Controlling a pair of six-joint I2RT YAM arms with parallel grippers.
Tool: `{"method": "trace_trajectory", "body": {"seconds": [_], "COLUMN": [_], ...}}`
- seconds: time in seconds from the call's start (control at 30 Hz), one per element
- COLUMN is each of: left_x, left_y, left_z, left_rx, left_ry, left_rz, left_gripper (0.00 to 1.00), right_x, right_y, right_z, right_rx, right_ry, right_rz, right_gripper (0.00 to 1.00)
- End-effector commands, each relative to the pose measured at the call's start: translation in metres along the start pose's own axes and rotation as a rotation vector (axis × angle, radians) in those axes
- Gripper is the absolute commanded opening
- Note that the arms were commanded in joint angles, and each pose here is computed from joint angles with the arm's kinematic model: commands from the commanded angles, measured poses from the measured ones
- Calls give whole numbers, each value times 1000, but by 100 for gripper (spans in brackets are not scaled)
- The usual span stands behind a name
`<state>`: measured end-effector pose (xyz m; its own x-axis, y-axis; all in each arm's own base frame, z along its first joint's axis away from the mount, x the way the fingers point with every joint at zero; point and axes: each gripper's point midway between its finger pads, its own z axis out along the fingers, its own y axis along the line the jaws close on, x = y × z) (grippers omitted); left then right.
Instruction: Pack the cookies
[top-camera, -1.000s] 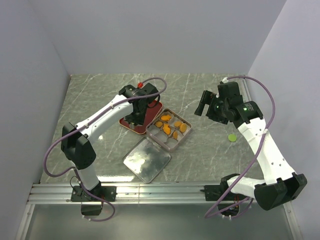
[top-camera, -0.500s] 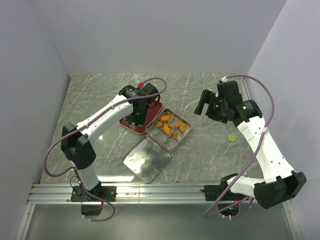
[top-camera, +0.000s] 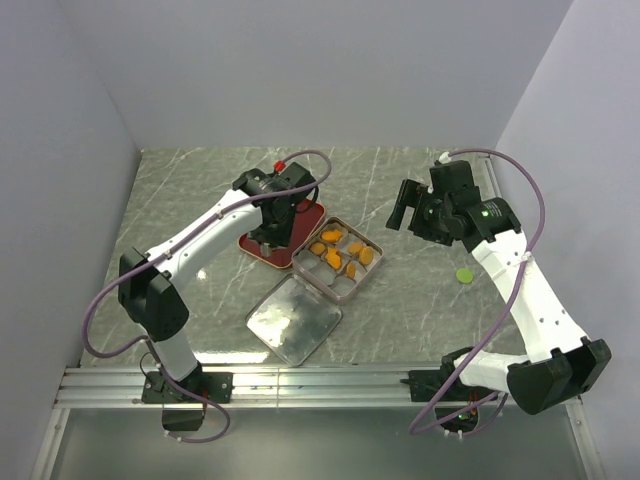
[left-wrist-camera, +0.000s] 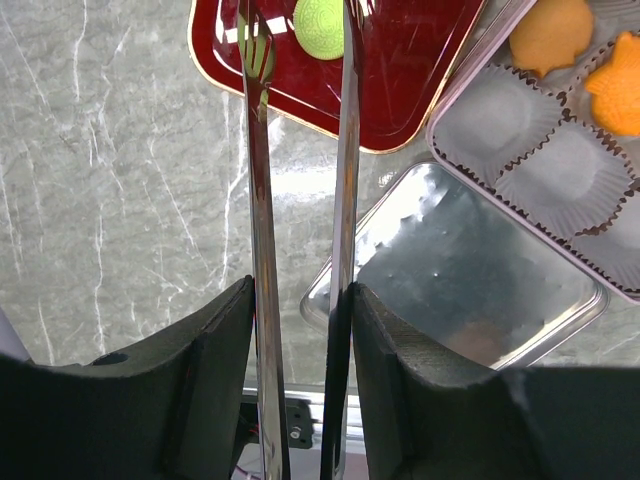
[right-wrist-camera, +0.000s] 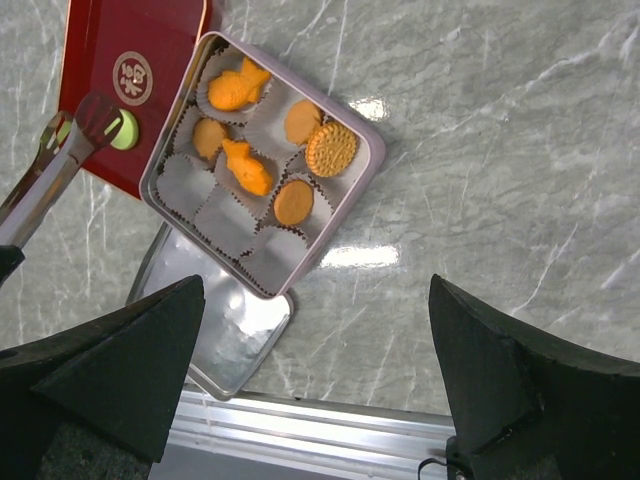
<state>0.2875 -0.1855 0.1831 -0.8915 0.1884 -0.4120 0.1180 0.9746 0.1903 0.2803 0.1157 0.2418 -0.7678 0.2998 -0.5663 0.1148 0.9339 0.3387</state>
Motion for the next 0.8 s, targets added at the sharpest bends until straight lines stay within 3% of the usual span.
{"method": "trace_trajectory", "body": {"seconds": [0.0, 0.4, 0.77], "left_x": [-9, 15, 18], "left_y": [0, -7, -1], "left_z": [-14, 11, 7], "left_rx": [41, 48, 27], "left_ry": [-52, 16, 30], "left_rz": [-49, -28, -13], "left_gripper": [48, 47, 41], "right_x": [-17, -16, -16], "right_y": [9, 9, 10], "right_z": [-10, -11, -11], "right_rx": [-19, -20, -20], "right_ry": [-65, -66, -67], "right_rz": [-24, -29, -29], "right_gripper": [100, 100, 100]}}
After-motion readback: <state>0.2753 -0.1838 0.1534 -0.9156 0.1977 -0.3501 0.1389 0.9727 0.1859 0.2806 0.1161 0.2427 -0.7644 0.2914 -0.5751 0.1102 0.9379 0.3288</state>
